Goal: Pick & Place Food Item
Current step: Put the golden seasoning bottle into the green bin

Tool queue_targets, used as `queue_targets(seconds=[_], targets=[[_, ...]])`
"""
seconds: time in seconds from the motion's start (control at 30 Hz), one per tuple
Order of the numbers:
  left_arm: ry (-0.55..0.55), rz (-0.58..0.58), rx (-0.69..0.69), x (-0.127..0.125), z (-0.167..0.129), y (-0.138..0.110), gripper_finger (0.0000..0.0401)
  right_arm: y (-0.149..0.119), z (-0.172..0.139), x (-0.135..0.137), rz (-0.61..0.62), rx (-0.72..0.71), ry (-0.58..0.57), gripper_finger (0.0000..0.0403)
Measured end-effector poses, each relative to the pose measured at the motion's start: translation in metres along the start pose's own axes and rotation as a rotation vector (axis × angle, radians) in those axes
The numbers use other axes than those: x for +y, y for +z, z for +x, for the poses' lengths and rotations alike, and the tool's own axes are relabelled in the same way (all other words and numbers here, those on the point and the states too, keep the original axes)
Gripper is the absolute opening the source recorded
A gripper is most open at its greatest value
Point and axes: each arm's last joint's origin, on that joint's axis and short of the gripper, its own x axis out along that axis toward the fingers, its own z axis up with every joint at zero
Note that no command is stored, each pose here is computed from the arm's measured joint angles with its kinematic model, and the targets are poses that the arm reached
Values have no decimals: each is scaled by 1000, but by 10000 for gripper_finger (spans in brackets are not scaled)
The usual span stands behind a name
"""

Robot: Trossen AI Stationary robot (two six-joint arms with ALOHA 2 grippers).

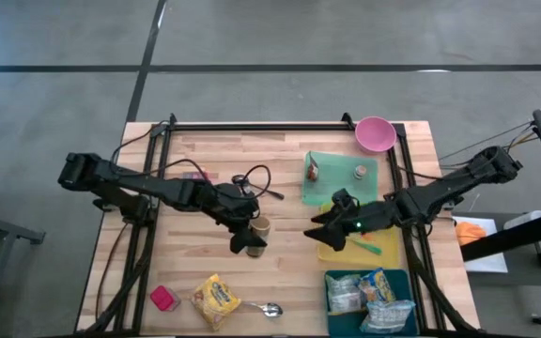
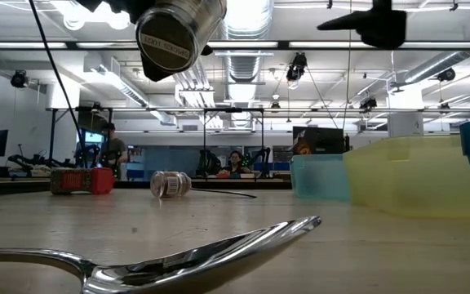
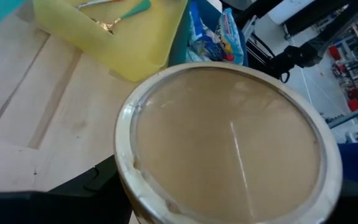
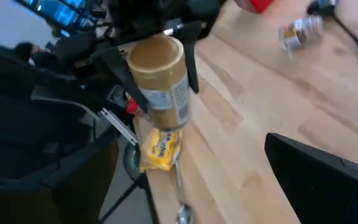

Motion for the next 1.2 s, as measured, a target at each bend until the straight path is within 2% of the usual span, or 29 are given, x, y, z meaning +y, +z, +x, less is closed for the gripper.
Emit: queue_targets(seconds=[0.1, 0.4, 0.53, 0.73, 0.83, 1.0, 1.2], targets=[[-10, -6, 7, 0, 0, 0, 284, 13, 4, -5, -92, 17, 3, 400], [-14, -43, -1, 1, -1, 2, 284, 56, 6, 4, -239, -35, 47, 400], [-9, -74, -18, 3, -3, 7, 284, 61, 19, 14, -313, 24, 71, 400], [-32, -53, -34, -2, -6, 16, 284, 66, 55, 26, -390, 207, -42, 400], [-49, -48, -17, -2, -6, 15, 284, 71, 69, 40, -454, 293, -4, 400], [-61, -25, 27, -5, -5, 9, 284, 84, 79, 65, -550, 319, 49, 400], [-84, 10, 30, -9, -4, 8, 284, 86, 99, 69, -587, 363, 78, 400]])
